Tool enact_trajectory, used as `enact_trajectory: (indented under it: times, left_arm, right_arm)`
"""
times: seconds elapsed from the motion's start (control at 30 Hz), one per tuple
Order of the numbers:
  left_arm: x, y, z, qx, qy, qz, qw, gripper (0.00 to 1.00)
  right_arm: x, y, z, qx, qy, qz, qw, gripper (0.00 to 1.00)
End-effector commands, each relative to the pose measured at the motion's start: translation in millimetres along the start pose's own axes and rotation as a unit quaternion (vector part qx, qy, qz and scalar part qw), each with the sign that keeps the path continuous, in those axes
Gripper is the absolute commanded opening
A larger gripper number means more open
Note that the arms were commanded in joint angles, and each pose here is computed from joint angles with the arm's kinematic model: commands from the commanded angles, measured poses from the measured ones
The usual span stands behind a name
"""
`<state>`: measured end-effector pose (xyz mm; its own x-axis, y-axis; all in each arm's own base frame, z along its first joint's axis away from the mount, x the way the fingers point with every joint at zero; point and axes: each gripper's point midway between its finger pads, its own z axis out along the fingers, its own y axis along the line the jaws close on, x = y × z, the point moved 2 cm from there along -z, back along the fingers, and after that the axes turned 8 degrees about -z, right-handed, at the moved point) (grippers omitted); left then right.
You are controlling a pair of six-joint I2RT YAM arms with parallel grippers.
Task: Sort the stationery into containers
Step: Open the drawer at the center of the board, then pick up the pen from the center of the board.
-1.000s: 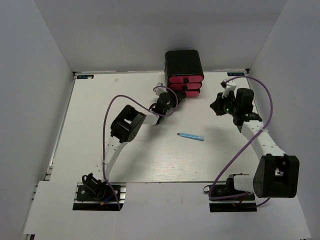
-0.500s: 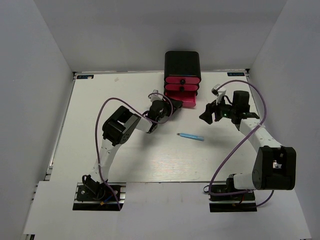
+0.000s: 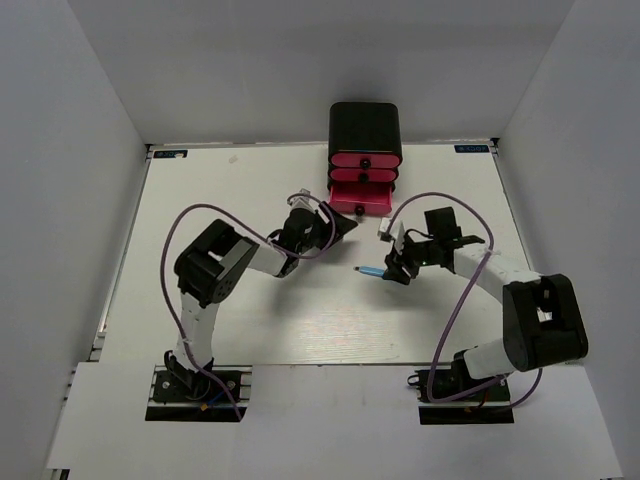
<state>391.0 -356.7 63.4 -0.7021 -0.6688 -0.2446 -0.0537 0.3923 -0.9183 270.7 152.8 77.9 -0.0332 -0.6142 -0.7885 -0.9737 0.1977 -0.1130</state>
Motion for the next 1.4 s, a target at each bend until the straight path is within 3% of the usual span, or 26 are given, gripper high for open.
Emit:
enact_trajectory:
  times: [0.0,0.23,0.27,0.47,0.57,0.7,0.73,0.8,0.93,1.1,1.37]
  left_arm:
    - [-6,-35,-39,0.022,0.017,0.071,0.997,0.79]
    - [6,-12,-118,-0.036,0.064,0.184,0.980,0.81]
    - [-1,-32,-135,-0.017,0.048,0.200,0.978,0.81]
    - [1,-35,-216,-0.030,0.060,0.270,0.960,0.83]
    - [-3,-45,-257,-0.024,0.051,0.306,0.950,0.84]
    - [-9,-69,-303,0.005,0.031,0.340,0.940,0.86]
    - [-8,-69,-311,0.007,0.030,0.340,0.940,0.86]
    - [-9,-77,-332,0.025,0.017,0.351,0.936,0.87]
    - [-4,-71,-351,0.050,-0.002,0.351,0.935,0.91]
    - [-5,-78,-357,0.073,-0.018,0.354,0.932,0.96]
    - [-2,-70,-349,0.052,0.004,0.356,0.933,0.96]
  right_arm:
    - [9,-1,6,0.009,0.039,-0.045,0.998,0.59]
    - [17,-6,21,0.029,0.084,-0.062,0.994,0.62]
    - [21,-4,24,0.026,0.090,-0.058,0.994,0.62]
    - [35,-3,31,0.025,0.129,-0.067,0.989,0.59]
    - [40,-3,30,0.025,0.146,-0.072,0.986,0.50]
    - [35,1,29,0.012,0.141,-0.090,0.986,0.18]
    - [34,3,28,0.007,0.140,-0.089,0.986,0.00]
    - [19,3,26,0.004,0.117,-0.097,0.988,0.00]
    - [-22,-9,17,0.006,0.079,-0.123,0.989,0.00]
    - [-99,-73,0,0.086,0.039,-0.188,0.978,0.00]
    - [-135,-161,15,0.187,0.046,-0.246,0.950,0.00]
